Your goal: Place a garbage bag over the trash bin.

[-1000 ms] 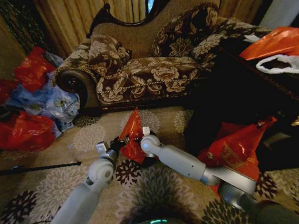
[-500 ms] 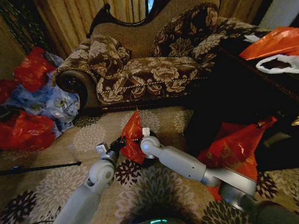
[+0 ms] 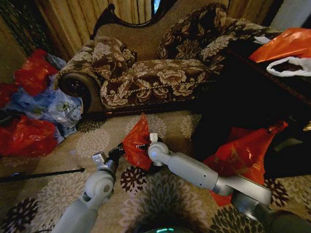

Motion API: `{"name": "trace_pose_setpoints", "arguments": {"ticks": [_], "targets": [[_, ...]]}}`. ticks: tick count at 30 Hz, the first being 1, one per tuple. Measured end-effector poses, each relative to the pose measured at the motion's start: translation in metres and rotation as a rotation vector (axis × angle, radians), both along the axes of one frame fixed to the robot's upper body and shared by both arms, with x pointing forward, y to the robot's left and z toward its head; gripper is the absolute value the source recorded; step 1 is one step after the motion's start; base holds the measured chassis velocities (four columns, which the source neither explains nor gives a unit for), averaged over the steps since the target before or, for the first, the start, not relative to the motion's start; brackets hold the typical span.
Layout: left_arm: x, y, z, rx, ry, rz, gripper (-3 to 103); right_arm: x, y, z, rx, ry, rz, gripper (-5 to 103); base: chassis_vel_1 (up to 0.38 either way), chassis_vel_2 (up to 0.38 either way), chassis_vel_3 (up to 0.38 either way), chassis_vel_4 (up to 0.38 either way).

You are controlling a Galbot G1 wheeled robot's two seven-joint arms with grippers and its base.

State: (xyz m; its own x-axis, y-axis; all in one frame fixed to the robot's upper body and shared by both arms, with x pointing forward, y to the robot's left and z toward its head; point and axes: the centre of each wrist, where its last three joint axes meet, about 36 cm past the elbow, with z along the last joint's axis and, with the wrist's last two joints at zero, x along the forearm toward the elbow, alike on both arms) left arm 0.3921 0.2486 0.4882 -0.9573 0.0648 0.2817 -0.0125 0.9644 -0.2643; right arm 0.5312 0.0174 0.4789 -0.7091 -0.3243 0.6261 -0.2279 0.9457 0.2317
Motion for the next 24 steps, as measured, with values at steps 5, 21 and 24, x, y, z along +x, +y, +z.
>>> {"name": "trace_pose_setpoints", "arguments": {"ticks": [5, 21, 24], "targets": [[0.005, -0.001, -0.007, 0.003, 0.001, 0.015, 0, -0.016, -0.007, 0.011, -0.002, -0.015, 0.024, 100, 0.000, 0.000, 0.000, 0.000], [0.004, -0.009, -0.013, 0.002, -0.012, -0.017, 0, -0.023, -0.005, 0.037, 0.123, 0.005, 0.060, 100, 0.000, 0.000, 0.000, 0.000], [0.003, -0.008, -0.014, 0.002, -0.013, -0.014, 0, -0.026, -0.008, 0.044, 0.131, 0.012, 0.059, 100, 0.000, 0.000, 0.000, 0.000]]}}
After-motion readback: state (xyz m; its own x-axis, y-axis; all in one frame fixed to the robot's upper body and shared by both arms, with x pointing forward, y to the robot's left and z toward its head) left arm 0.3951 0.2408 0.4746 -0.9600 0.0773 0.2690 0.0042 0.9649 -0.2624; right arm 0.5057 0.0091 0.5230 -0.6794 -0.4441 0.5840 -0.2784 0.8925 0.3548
